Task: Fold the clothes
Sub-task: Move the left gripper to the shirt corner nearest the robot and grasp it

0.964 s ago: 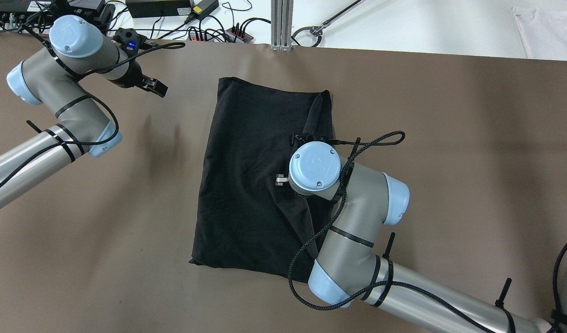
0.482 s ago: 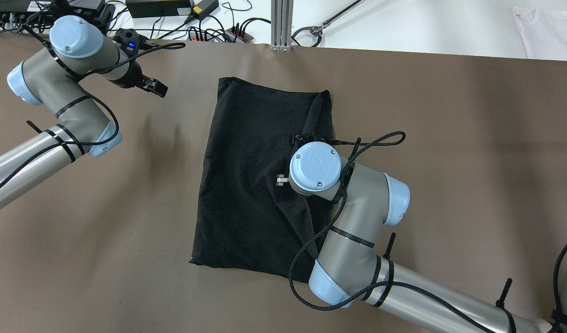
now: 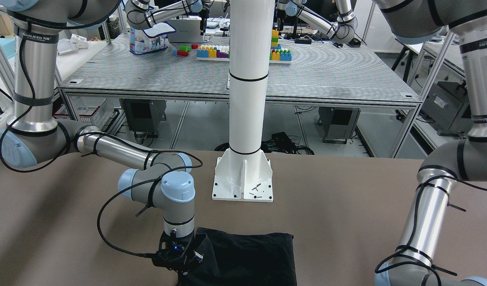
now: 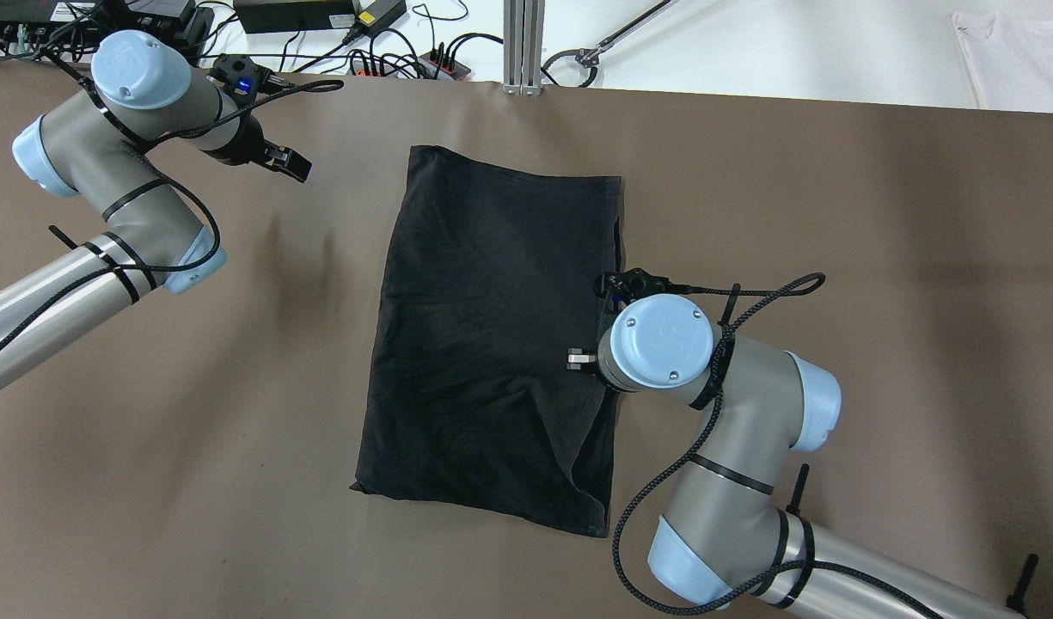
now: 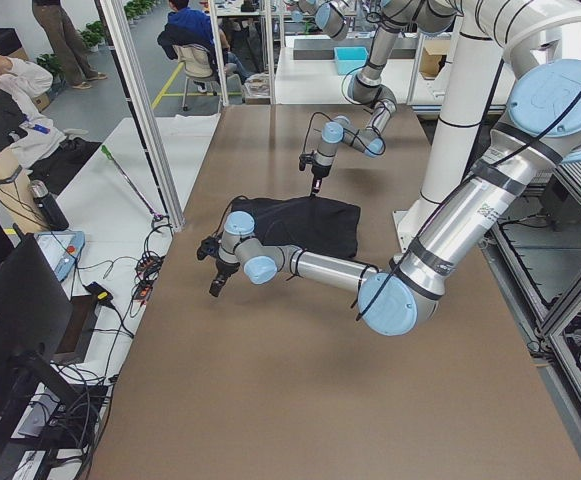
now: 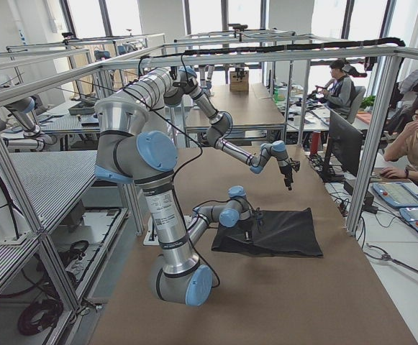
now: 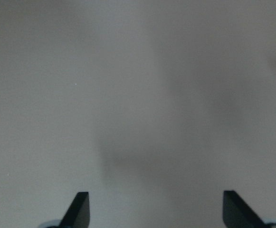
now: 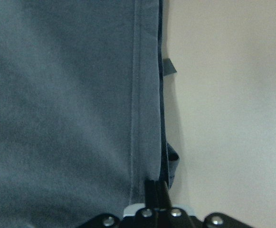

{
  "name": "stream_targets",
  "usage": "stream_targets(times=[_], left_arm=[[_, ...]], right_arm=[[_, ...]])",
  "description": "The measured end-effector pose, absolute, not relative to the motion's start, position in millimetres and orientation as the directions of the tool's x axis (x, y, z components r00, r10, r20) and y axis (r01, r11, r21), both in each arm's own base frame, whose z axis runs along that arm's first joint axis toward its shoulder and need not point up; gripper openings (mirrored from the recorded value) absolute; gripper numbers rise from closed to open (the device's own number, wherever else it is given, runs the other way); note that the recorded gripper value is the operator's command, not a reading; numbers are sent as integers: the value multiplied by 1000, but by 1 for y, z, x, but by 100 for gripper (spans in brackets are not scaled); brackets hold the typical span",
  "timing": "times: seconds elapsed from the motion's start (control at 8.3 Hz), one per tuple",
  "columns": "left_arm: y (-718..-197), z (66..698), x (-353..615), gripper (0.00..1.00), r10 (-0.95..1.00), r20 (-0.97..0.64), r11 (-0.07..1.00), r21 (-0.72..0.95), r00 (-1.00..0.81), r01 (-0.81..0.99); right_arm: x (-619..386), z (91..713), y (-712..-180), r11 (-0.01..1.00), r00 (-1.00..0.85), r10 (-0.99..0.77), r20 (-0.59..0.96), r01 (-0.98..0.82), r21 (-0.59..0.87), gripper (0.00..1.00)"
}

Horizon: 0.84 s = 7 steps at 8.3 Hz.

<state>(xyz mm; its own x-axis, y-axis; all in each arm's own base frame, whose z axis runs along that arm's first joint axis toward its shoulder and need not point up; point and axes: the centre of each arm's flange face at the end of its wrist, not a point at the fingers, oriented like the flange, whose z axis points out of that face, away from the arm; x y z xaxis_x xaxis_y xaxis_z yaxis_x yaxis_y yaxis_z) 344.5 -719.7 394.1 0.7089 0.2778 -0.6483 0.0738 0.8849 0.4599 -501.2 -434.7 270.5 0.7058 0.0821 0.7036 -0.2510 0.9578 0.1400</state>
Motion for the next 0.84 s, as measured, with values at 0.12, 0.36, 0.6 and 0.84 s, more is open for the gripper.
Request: stream_targets(times=[0.12, 0.36, 0.6, 0.84], left_arm=[[-719, 394, 345, 100, 278, -649, 885, 460, 708, 74], [-713, 396, 346, 100, 282, -651, 884, 462, 705, 72], [-706, 383, 347, 100, 262, -679, 887, 449, 686, 105], [-671, 365, 368, 100, 184, -754, 909, 374, 630, 181]], right_arm=[[-503, 276, -429, 960, 710, 78, 700, -244, 140, 72], [-504, 278, -425, 960, 698, 64, 713, -239, 149, 93], [-503, 270, -424, 958, 680, 55, 731, -242, 153, 93], [-492, 256, -419, 951, 639, 93, 764, -283, 122, 93]])
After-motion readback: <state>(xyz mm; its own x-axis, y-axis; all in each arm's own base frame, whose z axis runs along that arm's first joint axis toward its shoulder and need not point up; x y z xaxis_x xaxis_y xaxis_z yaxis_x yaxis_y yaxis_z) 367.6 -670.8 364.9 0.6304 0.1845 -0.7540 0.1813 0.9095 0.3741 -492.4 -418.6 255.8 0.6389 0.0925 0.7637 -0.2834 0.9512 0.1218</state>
